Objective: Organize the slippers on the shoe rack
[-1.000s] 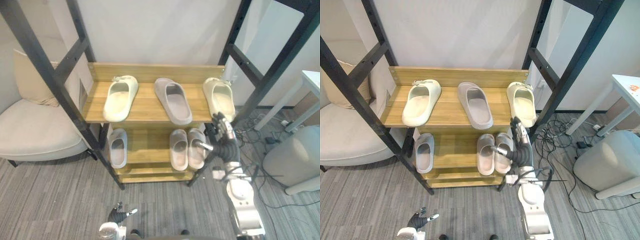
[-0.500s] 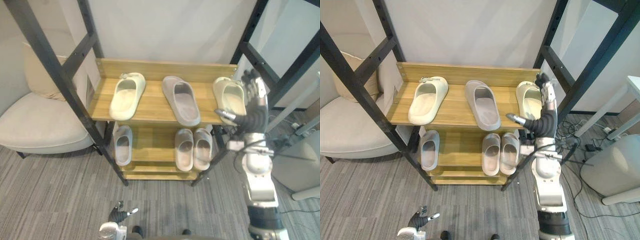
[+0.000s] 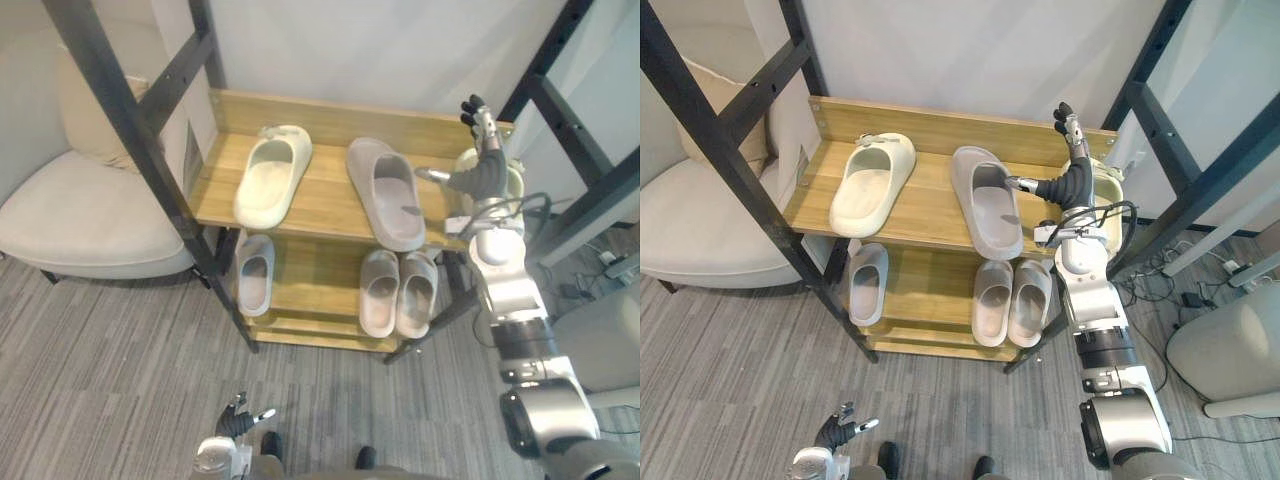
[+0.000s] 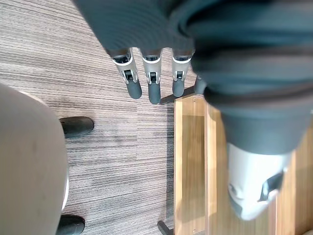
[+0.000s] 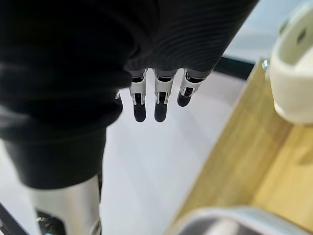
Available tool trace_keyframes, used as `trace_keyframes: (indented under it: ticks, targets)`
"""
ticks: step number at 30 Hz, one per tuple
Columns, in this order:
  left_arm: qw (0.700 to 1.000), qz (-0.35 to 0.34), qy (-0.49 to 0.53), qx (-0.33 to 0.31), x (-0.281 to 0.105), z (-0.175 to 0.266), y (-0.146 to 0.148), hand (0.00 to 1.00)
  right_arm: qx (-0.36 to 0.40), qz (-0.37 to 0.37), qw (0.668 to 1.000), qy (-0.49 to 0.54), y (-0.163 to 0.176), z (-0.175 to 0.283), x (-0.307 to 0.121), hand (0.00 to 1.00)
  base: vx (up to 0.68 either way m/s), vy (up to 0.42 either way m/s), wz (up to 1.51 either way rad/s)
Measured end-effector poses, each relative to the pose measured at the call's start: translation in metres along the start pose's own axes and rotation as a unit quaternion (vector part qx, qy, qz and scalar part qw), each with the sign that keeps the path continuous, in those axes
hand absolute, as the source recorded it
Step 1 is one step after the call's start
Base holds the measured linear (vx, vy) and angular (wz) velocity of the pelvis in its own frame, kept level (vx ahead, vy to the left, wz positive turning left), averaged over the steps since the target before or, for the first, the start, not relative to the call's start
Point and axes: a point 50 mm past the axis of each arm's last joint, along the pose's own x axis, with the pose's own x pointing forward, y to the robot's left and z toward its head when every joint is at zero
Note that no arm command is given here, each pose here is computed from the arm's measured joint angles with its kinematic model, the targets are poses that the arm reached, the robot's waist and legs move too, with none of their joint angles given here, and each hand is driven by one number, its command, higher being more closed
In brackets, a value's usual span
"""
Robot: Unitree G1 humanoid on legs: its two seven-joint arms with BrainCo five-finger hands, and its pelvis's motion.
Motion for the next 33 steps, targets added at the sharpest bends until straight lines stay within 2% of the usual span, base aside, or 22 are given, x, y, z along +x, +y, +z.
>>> trace_keyframes:
  ticks: [16, 17, 24, 33]
  targets:
    - [0.999, 0.005, -0.044, -0.018, 0.003, 0.020, 0.003, 0.00, -0.027, 0.040, 0.998, 0.051, 0.014, -0.005, 0.033, 0.00, 0.00, 0.000, 0.01]
    - [0.999, 0.005, -0.047, -0.017, 0.004, 0.022, 0.004, 0.00, -0.029, 0.039, 0.998, 0.047, 0.014, 0.000, 0.038, 1.00, -0.03, -0.001, -0.01]
    - [0.998, 0.008, -0.057, -0.027, 0.006, 0.030, 0.006, 0.00, -0.046, 0.037, 0.998, 0.029, 0.007, 0.018, 0.057, 1.00, -0.05, -0.001, 0.05]
    - [0.998, 0.009, -0.057, -0.032, 0.006, 0.030, 0.007, 0.00, -0.034, 0.046, 0.998, 0.013, 0.011, 0.025, 0.059, 1.00, -0.01, -0.002, 0.04]
